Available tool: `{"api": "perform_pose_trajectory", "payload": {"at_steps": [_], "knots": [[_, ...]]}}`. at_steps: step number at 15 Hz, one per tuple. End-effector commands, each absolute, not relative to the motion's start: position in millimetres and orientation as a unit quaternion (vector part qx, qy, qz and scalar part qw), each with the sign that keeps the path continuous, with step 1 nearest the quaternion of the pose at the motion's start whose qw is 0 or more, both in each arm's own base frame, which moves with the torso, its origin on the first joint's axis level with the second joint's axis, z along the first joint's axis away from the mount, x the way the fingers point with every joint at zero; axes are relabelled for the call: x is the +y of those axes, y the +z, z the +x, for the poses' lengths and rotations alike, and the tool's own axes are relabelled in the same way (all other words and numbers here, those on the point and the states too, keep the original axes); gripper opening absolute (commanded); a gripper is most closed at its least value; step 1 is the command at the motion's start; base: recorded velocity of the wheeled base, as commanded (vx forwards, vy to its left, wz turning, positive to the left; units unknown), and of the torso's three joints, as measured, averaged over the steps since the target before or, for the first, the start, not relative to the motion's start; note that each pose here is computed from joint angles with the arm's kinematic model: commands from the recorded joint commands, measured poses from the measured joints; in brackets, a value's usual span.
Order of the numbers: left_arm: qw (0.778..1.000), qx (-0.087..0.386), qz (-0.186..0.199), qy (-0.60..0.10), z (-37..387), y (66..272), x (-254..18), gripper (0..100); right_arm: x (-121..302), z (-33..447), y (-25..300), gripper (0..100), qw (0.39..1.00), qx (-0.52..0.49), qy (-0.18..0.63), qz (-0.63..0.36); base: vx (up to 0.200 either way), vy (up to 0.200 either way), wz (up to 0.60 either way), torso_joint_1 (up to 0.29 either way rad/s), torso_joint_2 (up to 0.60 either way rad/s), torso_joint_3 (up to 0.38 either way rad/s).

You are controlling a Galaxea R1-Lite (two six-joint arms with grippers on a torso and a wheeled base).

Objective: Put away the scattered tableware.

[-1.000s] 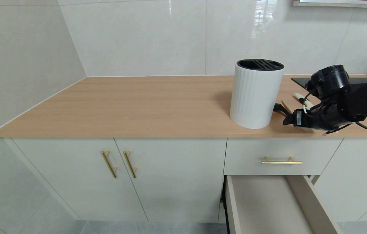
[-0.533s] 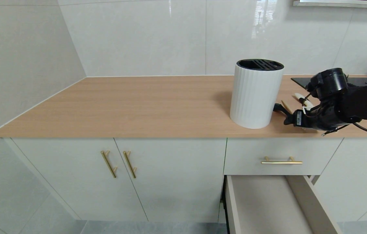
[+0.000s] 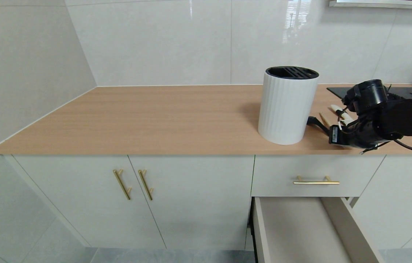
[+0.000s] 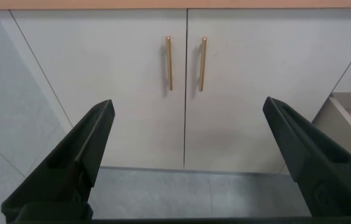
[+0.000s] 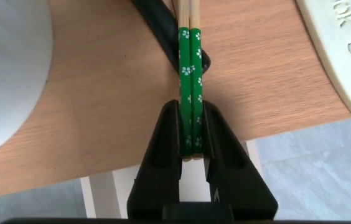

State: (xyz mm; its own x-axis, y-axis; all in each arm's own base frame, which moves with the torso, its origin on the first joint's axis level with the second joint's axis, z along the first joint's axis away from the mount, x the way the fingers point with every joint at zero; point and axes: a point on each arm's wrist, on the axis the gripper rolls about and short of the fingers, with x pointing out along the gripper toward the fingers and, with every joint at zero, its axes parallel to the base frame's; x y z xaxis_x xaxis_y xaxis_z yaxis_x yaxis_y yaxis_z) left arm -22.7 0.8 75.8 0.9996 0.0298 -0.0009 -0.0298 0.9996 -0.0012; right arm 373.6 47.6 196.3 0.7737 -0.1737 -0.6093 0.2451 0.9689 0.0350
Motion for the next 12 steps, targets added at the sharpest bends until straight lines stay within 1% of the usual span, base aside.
{"api": "perform_pose_trajectory", "payload": {"at_steps": [1, 2, 3, 4, 6, 7, 8, 9, 10, 11, 12], "knots": [[1.0, 0.002, -0.001, 0.015, -23, 76, 1, 100, 46, 358, 218, 0, 0.948, 0.292, -0.109, 0.063, 0.0, 0.0, 0.0, 0.0, 0.0, 0.0], [1.0, 0.002, -0.001, 0.015, -23, 76, 1, 100, 45, 354, 223, 0, 0.95, 0.286, -0.109, 0.064, 0.0, 0.0, 0.0, 0.0, 0.0, 0.0], [1.0, 0.001, -0.001, 0.015, -23, 76, 1, 100, 42, 333, 244, 0, 0.957, 0.261, -0.106, 0.07, 0.0, 0.0, 0.0, 0.0, 0.0, 0.0], [1.0, 0.002, -0.001, 0.015, -23, 76, 1, 100, 41, 320, 255, 0, 0.96, 0.248, -0.104, 0.073, 0.0, 0.0, 0.0, 0.0, 0.0, 0.0], [1.0, 0.001, -0.001, 0.015, -23, 76, 1, 100, 41, 269, 282, 0, 0.97, 0.215, -0.075, 0.079, 0.0, 0.0, 0.0, 0.0, 0.0, 0.0], [1.0, 0.001, -0.001, 0.015, -23, 76, 1, 100, 41, 258, 285, 0, 0.971, 0.215, -0.068, 0.079, 0.0, 0.0, 0.0, 0.0, 0.0, 0.0], [1.0, 0.0, -0.001, 0.015, -23, 76, 1, 100, 42, 219, 294, 0, 0.972, 0.217, -0.043, 0.078, 0.0, 0.0, 0.0, 0.0, 0.0, 0.0], [1.0, 0.002, -0.001, 0.015, -23, 76, 1, 100, 42, 193, 297, 0, 0.971, 0.223, -0.008, 0.081, 0.0, 0.0, 0.0, 0.0, 0.0, 0.0], [1.0, 0.001, -0.001, 0.015, -23, 76, 1, 100, 39, 162, 299, 0, 0.966, 0.239, 0.046, 0.087, 0.0, 0.0, 0.0, 0.0, 0.0, 0.0], [1.0, 0.002, -0.001, 0.015, -23, 76, 1, 100, 38, 150, 297, 0, 0.961, 0.253, 0.066, 0.089, 0.0, 0.0, 0.0, 0.002, 0.01, 0.051], [1.0, 0.001, -0.001, 0.015, -23, 76, 1, 100, 33, 129, 295, 0, 0.951, 0.285, 0.077, 0.087, 0.0, 0.0, 0.0, 0.0, 0.0, 0.0]]}}
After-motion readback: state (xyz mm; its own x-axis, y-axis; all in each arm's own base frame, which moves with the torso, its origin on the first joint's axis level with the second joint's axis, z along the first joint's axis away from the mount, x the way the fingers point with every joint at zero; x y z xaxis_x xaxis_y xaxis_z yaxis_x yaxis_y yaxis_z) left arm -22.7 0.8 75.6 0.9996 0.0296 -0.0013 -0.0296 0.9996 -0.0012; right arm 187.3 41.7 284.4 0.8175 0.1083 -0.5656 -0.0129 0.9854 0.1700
